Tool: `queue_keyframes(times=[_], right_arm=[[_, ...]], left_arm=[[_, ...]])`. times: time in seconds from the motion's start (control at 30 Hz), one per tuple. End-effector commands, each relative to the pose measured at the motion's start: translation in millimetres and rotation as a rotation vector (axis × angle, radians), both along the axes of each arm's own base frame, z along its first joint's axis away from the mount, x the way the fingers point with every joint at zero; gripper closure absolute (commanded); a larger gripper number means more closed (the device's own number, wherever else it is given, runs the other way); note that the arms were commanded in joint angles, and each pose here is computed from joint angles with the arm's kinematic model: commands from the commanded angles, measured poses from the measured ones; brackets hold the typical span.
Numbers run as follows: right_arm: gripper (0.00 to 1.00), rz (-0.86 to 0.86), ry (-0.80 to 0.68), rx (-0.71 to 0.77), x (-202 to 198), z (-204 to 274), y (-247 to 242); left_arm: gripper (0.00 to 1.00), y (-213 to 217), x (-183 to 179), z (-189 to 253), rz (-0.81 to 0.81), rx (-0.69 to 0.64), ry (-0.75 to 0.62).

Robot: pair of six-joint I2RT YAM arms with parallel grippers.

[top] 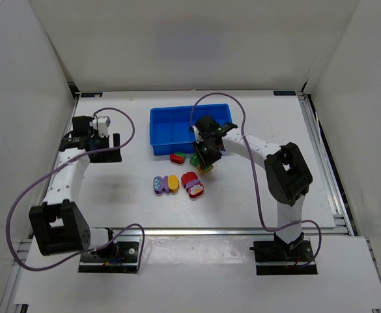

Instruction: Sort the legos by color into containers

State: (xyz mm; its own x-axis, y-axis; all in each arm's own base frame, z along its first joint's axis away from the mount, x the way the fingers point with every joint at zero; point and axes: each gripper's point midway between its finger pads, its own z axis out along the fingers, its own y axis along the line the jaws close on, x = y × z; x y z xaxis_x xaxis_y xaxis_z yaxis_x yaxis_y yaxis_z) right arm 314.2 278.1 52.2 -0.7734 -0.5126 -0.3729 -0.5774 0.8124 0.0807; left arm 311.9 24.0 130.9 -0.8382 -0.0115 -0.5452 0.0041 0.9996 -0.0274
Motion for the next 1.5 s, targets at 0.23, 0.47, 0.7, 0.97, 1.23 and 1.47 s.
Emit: queue_keyframes(times=[0.23, 0.47, 0.7, 0.97, 1.23, 1.47], right_arm=[[0.89, 0.221, 0.152, 0.896, 16, 230, 54], [0.91, 0.312, 0.488, 1.166, 12, 243, 73], [0.88, 0.387, 0.557, 1.194, 9, 256, 96], [0.88, 0.352, 0.606, 1.199, 14, 253, 101], [0.88, 0.345, 0.624, 1.195, 10, 256, 96], [0.88, 0.331, 0.649, 1.191, 8, 253, 98]], left_arm=[[0.01, -135, -68, 151, -0.697, -0.486, -0.526], [0.01, -162, -66, 170, -0.773, -0.66, -0.554], [0.02, -178, -28, 185, -0.84, -0.644, -0.657], [0.1, -215, 10, 165, -0.954, -0.377, -0.726], [0.09, -244, 11, 144, -1.009, -0.193, -0.803], [0.12, -244, 32, 139, -0.885, -0.041, -0.86]])
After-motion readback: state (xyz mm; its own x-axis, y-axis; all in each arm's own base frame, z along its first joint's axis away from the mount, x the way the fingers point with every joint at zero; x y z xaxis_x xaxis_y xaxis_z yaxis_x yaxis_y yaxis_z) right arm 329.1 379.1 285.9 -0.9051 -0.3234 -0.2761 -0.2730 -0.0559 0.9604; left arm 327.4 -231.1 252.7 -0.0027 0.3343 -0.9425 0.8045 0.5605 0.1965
